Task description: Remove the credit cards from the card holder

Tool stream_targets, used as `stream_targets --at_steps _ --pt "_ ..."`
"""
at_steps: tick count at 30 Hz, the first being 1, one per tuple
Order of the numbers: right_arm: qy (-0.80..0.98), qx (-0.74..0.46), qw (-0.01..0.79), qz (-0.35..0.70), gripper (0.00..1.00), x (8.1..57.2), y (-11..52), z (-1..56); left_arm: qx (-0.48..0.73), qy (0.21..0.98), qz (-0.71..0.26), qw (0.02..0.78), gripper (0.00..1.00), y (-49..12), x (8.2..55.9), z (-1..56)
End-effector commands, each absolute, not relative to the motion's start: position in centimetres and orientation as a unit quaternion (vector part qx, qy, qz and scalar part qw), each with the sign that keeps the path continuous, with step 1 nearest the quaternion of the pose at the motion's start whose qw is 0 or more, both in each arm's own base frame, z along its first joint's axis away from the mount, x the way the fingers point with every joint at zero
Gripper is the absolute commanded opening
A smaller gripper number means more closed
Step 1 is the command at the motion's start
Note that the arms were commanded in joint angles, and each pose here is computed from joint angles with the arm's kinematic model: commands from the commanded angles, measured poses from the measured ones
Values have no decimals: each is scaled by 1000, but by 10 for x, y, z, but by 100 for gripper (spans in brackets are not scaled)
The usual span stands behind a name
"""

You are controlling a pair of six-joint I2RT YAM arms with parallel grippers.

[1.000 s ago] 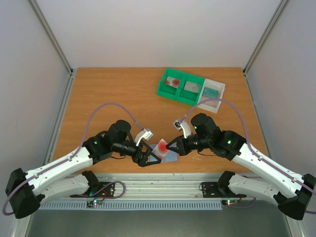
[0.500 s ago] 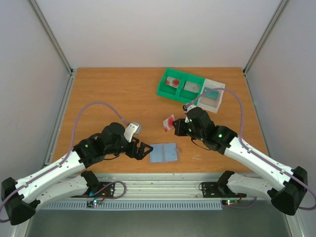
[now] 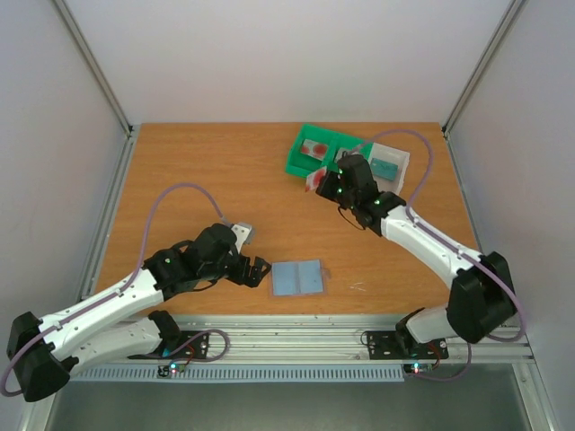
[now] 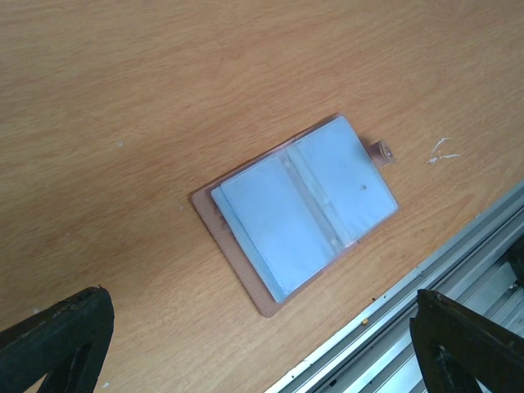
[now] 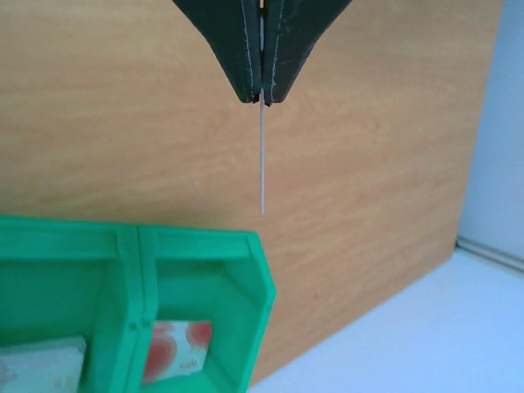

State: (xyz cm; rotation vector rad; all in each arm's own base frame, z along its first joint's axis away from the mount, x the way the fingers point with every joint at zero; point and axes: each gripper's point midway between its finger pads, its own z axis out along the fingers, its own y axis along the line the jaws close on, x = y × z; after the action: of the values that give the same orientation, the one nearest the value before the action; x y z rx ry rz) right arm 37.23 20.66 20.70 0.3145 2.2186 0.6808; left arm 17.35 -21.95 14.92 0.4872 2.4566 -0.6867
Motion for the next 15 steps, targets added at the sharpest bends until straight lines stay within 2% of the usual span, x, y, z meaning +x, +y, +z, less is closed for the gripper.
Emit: stream_targets --at_steps 1,15 --pt "833 157 441 296 1 421 206 241 171 898 -271 300 99 -226 182 167" --pt "830 214 433 279 1 531 195 195 174 892 -312 277 99 -239 174 162"
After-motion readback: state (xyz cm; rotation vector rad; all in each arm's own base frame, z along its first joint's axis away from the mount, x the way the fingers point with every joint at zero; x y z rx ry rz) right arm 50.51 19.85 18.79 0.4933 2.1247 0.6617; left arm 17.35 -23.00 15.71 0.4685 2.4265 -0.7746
